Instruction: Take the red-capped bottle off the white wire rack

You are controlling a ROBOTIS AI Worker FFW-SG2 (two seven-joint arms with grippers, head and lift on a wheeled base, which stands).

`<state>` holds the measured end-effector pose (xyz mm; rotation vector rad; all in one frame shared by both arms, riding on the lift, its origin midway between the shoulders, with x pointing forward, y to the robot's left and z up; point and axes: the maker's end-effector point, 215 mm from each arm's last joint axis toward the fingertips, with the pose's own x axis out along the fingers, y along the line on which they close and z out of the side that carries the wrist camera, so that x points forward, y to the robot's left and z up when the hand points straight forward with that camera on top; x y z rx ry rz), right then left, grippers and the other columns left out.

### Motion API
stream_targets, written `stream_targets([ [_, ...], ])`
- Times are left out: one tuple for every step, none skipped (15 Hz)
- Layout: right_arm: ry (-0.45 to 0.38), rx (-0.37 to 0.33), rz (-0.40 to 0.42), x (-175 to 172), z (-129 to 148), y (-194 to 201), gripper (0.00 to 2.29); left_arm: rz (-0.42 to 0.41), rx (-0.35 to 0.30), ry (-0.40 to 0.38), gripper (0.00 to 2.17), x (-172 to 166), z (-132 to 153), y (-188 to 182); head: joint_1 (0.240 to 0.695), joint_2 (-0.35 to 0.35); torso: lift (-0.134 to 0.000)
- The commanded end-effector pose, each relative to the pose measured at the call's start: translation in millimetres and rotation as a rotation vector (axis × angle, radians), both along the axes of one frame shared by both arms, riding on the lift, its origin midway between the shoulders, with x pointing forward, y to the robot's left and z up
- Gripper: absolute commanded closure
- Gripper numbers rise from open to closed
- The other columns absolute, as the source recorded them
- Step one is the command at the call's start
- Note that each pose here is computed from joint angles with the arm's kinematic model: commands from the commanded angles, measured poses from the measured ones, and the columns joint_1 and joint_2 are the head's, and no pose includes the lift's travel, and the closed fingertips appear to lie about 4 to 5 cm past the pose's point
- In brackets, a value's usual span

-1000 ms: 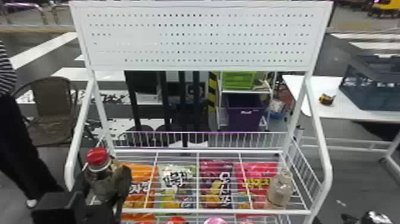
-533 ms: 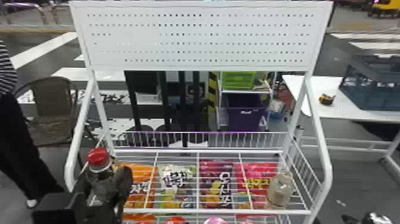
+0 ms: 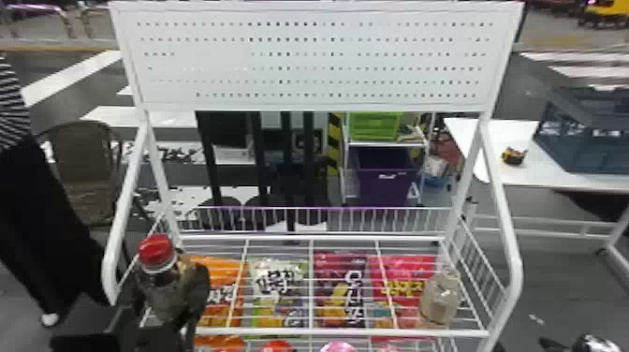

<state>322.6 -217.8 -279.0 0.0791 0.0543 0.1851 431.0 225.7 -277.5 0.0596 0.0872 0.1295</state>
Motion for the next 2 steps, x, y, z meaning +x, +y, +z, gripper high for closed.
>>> stream_targets([
  [0.002, 0.001, -0.001, -1.0, -0.8, -0.4, 0.48, -0.004, -0.003, 0.009, 1.9, -0.8, -5.7, -4.3, 0.499, 0.0, 0.0],
  [0.004, 0.001, -0.001, -1.4, -1.3, -0.4, 0.48, -0.009, -0.003, 0.015, 1.9, -0.5, -16.0, -10.5, 0.499, 0.0, 0.0],
])
